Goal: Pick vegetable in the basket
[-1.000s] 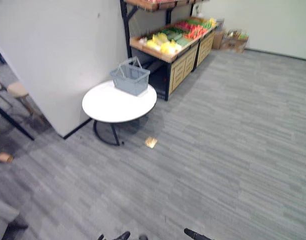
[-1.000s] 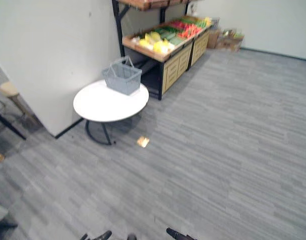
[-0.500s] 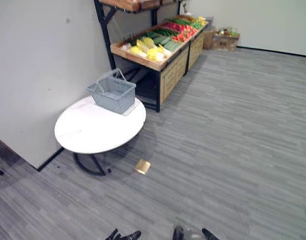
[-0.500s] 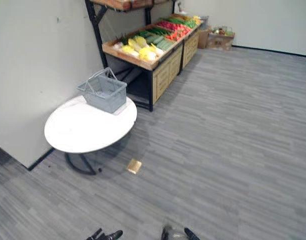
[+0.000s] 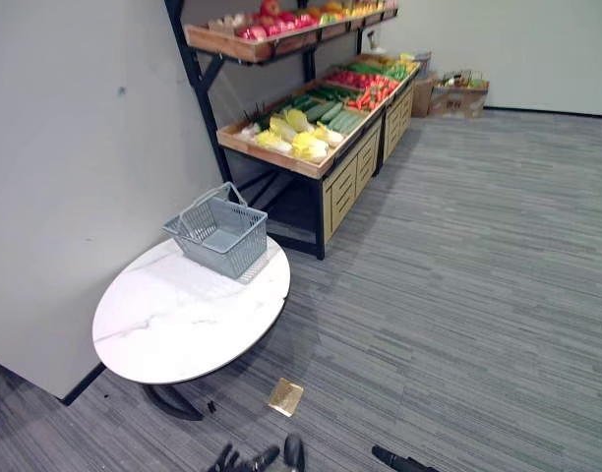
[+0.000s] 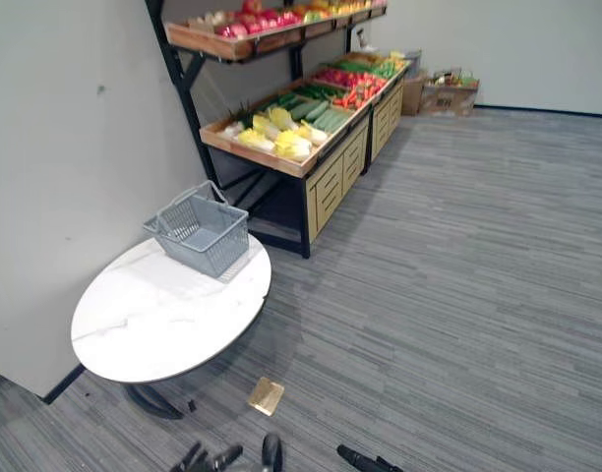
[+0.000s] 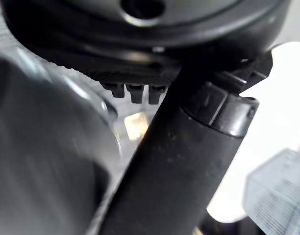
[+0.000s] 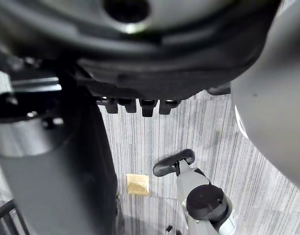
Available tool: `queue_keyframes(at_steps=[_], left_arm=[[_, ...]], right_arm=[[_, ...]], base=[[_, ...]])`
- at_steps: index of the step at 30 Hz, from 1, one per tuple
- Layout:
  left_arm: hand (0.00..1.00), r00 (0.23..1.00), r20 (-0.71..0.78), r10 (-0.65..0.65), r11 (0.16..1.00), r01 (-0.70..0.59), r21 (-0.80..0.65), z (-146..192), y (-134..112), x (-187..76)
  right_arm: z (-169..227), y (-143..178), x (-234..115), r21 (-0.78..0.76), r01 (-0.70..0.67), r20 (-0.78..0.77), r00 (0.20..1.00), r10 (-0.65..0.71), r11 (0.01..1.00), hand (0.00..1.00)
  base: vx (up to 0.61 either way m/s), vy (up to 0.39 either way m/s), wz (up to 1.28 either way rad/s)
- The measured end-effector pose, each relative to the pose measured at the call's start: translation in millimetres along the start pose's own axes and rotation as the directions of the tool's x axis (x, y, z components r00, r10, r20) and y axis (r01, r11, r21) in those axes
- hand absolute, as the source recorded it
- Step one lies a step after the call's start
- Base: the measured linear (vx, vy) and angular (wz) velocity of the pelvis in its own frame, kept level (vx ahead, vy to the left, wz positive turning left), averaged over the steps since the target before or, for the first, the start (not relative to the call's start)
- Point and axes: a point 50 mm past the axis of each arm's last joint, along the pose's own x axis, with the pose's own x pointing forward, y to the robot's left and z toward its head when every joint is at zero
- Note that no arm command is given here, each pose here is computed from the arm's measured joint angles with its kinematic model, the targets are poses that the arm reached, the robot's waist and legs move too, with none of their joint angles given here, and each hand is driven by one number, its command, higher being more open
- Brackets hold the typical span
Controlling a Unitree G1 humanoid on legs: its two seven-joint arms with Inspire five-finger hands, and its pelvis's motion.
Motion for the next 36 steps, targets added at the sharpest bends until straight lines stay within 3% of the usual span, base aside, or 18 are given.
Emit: queue_keyframes(at_steps=[4, 8, 22, 25, 30, 36], left_arm=[[1.00, 0.997, -0.021, 0.070, 0.998, -0.069, 0.004, -2, 14, -4], [1.00, 0.994, -0.055, 0.094, 0.995, -0.092, 0.045, -11, 27, -12], [1.00, 1.000, -0.009, -0.018, 0.997, 0.018, 0.069, 13, -5, 7], [1.00, 0.998, -0.016, -0.065, 0.996, 0.066, 0.053, 5, -16, 8], [1.00, 0.997, 0.048, -0.054, 0.998, 0.056, -0.030, 14, -14, 8], [1.00, 0.993, 0.062, -0.103, 0.995, 0.103, -0.008, 22, -22, 11]], right_arm=[[-7, 10, 3, 0.015, -0.021, -0.035, 0.999, 0.022, 1.000, 1.00], [-19, -3, -3, 0.112, 0.022, -0.020, 1.000, -0.020, 0.993, 1.00], [13, 9, 2, 0.196, -0.052, 0.106, 0.994, 0.032, 0.979, 1.00], [11, -4, -1, 0.223, 0.004, 0.095, 0.995, -0.026, 0.975, 1.00], [-7, -7, -2, 0.218, 0.049, 0.017, 0.998, -0.054, 0.975, 1.00], [-31, -29, -13, 0.184, 0.131, -0.067, 0.990, -0.120, 0.974, 1.00]], base=[[0.45, 0.183, -0.16], [0.28, 0.272, -0.02], [0.29, -0.059, 0.31], [0.57, -0.379, 0.72], [0.45, -0.271, 0.34], [0.35, -0.071, 0.38]])
